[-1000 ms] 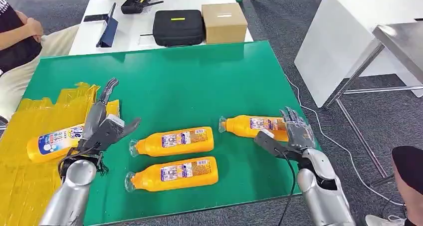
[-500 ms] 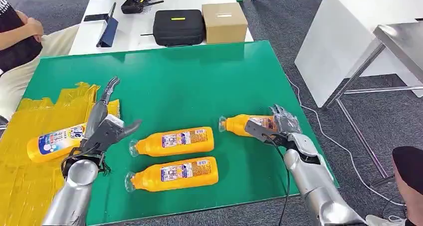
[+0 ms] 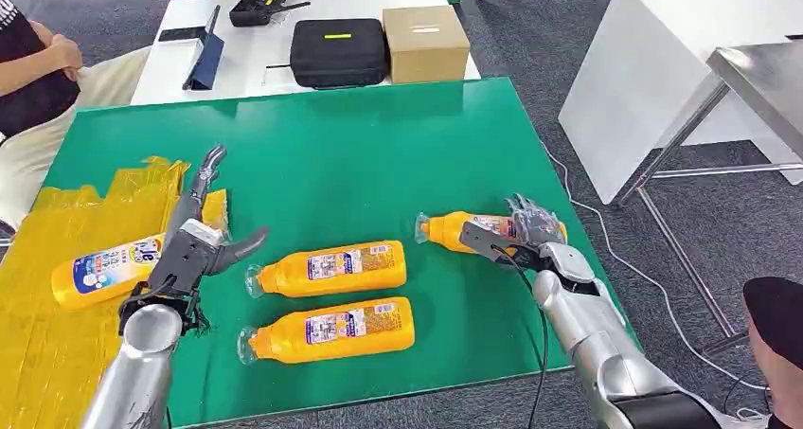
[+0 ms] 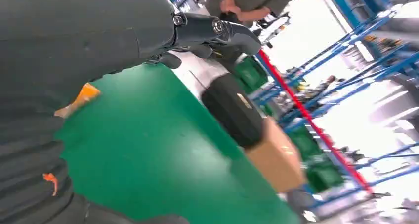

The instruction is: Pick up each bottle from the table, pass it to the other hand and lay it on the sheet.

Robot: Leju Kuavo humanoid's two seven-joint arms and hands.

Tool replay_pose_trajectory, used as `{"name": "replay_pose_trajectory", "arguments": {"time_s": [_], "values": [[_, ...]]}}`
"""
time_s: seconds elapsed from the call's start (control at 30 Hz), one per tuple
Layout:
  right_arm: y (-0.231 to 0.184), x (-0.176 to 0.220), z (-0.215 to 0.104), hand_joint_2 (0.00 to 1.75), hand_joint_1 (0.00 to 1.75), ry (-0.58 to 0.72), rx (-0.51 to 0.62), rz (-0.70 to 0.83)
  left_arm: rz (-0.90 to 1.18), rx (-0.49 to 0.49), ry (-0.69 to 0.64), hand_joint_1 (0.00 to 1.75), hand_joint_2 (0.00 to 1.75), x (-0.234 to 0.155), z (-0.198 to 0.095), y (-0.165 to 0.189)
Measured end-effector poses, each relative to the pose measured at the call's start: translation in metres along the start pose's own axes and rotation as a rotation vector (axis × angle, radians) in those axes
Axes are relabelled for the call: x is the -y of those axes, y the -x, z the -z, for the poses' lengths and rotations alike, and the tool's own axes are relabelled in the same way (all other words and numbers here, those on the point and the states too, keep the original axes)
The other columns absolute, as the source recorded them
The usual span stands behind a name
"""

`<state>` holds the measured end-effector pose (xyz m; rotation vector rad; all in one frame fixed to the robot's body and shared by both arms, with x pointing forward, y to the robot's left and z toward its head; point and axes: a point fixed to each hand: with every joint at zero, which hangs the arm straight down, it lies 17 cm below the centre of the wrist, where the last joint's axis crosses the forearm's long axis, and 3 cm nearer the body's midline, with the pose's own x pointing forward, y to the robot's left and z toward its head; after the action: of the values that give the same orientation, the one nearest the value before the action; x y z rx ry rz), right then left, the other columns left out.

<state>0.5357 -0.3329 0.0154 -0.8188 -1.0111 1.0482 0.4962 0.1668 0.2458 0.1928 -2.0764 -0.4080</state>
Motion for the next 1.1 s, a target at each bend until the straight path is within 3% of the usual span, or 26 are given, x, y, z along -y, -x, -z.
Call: {"name": "replay_pose_trajectory", "arguments": {"time_s": [0.03, 0.07, 0.1, 0.27, 0.33, 0.77, 0.9, 1.1], "values": [[0.002, 0.0, 0.002, 1.75, 0.0, -0.015, -0.007, -0.006, -0.025, 0.009, -0.01, 0.0, 1.75, -0.002, 0.0, -0.005], [0.003, -0.001, 0.005, 1.75, 0.66, -0.029, -0.014, -0.011, -0.043, 0.02, -0.02, 0.0, 1.75, -0.005, 0.001, -0.01], [0.006, -0.002, 0.006, 1.75, 1.47, -0.044, -0.024, -0.02, -0.058, 0.03, -0.028, 0.0, 1.75, -0.008, 0.002, -0.015], [0.016, -0.01, 0.011, 1.75, 1.47, -0.128, -0.055, -0.08, -0.095, 0.059, -0.051, 0.0, 1.75, -0.015, 0.003, -0.027], [0.019, -0.012, 0.011, 1.75, 1.75, -0.14, -0.062, -0.09, -0.099, 0.064, -0.056, 0.0, 1.75, -0.016, 0.003, -0.029], [0.02, -0.009, 0.014, 1.75, 1.75, -0.17, -0.052, -0.092, -0.115, 0.073, -0.066, 0.0, 1.75, -0.02, 0.003, -0.031], [0.003, 0.0, 0.017, 1.75, 1.75, -0.055, -0.003, -0.014, -0.118, 0.061, -0.062, 0.0, 1.75, -0.02, 0.003, -0.029], [-0.06, 0.017, 0.002, 1.75, 1.75, 0.185, 0.169, 0.277, -0.123, 0.043, -0.047, 0.0, 1.75, -0.015, 0.0, -0.022]]}}
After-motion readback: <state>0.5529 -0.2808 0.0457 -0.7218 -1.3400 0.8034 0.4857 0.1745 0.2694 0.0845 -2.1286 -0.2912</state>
